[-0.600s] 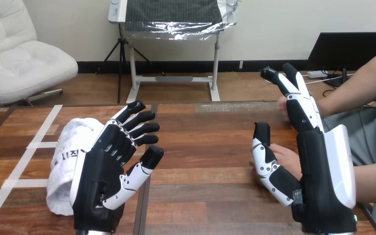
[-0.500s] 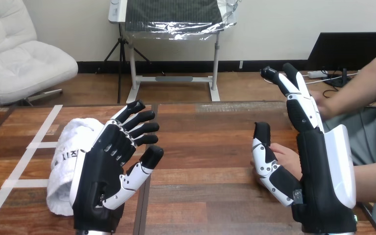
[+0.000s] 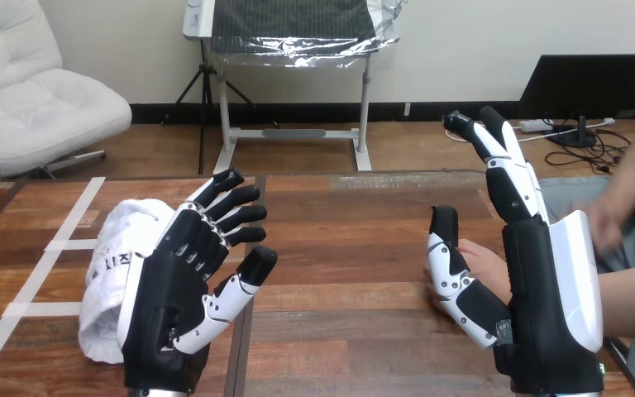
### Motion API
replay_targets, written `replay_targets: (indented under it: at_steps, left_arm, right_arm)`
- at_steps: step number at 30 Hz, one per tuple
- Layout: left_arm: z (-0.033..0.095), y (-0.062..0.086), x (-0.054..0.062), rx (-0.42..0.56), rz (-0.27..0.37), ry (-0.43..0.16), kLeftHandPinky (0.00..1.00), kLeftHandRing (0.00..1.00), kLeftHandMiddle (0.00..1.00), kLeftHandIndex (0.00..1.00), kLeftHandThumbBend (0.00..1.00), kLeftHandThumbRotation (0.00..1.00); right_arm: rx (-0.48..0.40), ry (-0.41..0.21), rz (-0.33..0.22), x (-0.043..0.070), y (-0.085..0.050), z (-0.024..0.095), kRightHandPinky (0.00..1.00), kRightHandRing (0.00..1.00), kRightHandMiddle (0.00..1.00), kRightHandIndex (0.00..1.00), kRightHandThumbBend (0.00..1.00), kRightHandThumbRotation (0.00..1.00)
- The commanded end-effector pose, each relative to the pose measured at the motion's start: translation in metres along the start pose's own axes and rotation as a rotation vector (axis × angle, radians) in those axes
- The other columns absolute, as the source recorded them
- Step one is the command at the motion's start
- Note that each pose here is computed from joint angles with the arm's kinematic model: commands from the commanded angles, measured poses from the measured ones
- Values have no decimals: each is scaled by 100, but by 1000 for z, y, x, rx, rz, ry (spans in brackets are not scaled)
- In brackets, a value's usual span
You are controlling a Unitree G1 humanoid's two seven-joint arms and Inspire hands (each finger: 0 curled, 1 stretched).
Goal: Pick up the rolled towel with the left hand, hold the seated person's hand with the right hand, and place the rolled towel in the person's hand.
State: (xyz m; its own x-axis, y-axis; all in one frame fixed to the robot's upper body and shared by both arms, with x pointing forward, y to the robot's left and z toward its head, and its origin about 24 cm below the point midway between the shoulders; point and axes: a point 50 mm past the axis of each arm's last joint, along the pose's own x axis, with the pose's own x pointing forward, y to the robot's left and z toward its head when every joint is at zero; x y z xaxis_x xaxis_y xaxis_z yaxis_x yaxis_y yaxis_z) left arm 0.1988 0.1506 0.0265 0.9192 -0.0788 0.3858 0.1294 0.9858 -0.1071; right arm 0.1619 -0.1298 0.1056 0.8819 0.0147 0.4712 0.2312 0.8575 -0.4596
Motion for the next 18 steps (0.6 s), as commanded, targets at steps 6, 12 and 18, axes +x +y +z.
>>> replay_targets:
  at_steps: [6, 12, 18]
  left_arm:
    - [13, -4, 14, 11, -27, -101, 66, 72, 76, 80, 67, 33]
    - [12, -4, 14, 10, -29, -101, 65, 71, 76, 80, 66, 33]
    - [12, -4, 14, 7, -27, -102, 65, 70, 76, 80, 66, 33]
  right_arm:
    - [24, -51, -50, 10, -4, 9, 100, 97, 99, 89, 0, 0]
    - [18, -54, -51, 10, -4, 9, 100, 97, 99, 89, 0, 0]
    - [21, -53, -50, 10, -4, 9, 100, 97, 99, 89, 0, 0]
